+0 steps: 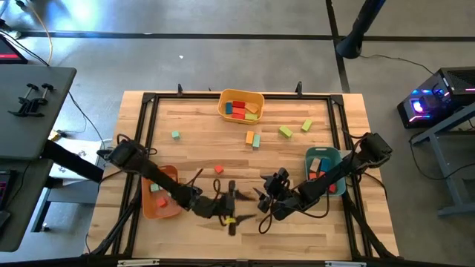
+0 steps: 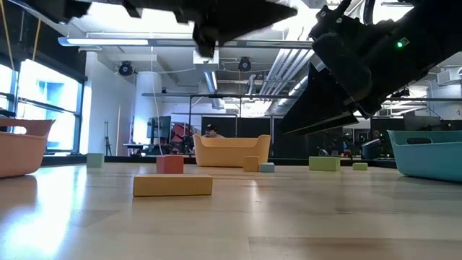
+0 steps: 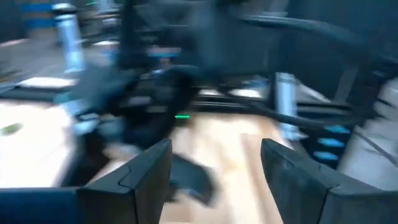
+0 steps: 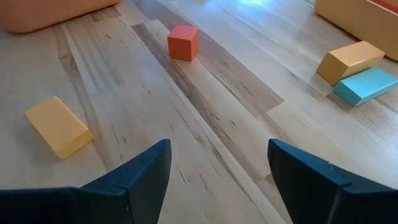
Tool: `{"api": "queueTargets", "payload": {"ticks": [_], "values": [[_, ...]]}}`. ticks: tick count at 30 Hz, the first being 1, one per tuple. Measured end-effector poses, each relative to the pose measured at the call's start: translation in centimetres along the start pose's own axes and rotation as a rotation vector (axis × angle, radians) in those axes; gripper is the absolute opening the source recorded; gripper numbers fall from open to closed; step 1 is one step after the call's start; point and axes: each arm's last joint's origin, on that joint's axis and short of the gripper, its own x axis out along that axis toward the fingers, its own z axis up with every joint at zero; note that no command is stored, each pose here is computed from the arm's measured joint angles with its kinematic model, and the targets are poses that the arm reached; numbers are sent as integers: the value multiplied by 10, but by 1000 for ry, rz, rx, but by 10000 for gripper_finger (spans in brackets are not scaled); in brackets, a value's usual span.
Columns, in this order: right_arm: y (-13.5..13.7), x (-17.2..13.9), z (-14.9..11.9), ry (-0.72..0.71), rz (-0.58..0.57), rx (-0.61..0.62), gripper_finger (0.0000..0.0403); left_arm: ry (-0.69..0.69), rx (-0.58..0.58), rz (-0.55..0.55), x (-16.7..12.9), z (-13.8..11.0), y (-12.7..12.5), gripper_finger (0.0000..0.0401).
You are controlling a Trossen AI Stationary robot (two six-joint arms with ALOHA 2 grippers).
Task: Sort blocks by size
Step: Put the thick green rectangular block into the green bin
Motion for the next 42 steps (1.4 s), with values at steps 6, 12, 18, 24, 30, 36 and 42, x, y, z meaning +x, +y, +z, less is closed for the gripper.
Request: {"api": "queueTargets", "payload": {"ticks": [6, 12, 18, 24, 30, 36, 42], "values": [[1, -1, 0, 1, 8, -38, 263, 26, 29, 140, 3, -1, 12, 232], [6, -7, -3, -12, 36, -81, 263, 54, 108, 146, 2, -4, 13, 232], [23, -19, 2, -114, 134, -244, 263, 68, 114, 313, -21, -12, 25, 232], [24, -12, 12, -136, 189, -253, 263, 38, 5, 379, -69, -6, 41, 232], [21, 14, 17, -62, 381, -245, 263, 43, -101, 371, -96, -16, 53, 232], [11, 39, 21, -98, 296, -191, 263, 67, -139, 367, -100, -29, 52, 232], [-12, 47, 33, -56, 119, -68, 263, 86, -152, 397, -96, -38, 56, 232]]}}
